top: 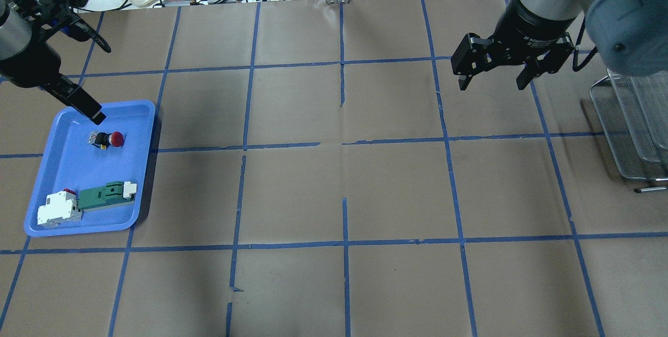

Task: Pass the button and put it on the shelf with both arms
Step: 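Move the left gripper down toward the red button in the blue tray, then lower the left gripper and close it on the red button's base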

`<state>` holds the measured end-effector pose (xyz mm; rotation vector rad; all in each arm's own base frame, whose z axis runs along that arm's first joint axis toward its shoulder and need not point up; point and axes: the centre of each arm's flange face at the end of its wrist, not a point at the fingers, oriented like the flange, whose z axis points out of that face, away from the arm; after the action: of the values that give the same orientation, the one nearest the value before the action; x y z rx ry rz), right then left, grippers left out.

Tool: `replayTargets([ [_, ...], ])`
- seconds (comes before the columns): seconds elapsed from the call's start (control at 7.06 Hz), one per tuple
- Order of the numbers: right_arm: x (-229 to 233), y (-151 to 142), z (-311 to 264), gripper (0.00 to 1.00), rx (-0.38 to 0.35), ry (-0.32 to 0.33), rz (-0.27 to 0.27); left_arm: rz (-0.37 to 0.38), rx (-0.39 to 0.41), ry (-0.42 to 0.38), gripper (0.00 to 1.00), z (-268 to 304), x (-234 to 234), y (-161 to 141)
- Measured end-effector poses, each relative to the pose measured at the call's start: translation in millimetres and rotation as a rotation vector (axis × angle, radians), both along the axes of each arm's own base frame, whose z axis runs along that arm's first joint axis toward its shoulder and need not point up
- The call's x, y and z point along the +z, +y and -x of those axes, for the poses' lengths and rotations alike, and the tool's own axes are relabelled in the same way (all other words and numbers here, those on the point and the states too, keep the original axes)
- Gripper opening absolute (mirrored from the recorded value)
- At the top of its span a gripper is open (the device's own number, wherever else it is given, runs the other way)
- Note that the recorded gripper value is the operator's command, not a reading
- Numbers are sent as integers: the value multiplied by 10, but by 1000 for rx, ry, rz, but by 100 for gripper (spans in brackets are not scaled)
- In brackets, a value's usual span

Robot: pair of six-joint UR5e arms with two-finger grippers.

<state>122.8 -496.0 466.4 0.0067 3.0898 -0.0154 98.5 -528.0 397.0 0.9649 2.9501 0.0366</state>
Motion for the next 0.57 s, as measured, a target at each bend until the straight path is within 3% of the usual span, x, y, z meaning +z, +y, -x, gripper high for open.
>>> replayTargets([
  [0.28, 1, -1, 0, 100, 0, 0, 0, 49, -292, -46, 100, -417, -472, -155],
  [0.57, 2, 0, 0, 100, 0, 1, 0, 49, -579, -68, 100, -671, -913, -348],
])
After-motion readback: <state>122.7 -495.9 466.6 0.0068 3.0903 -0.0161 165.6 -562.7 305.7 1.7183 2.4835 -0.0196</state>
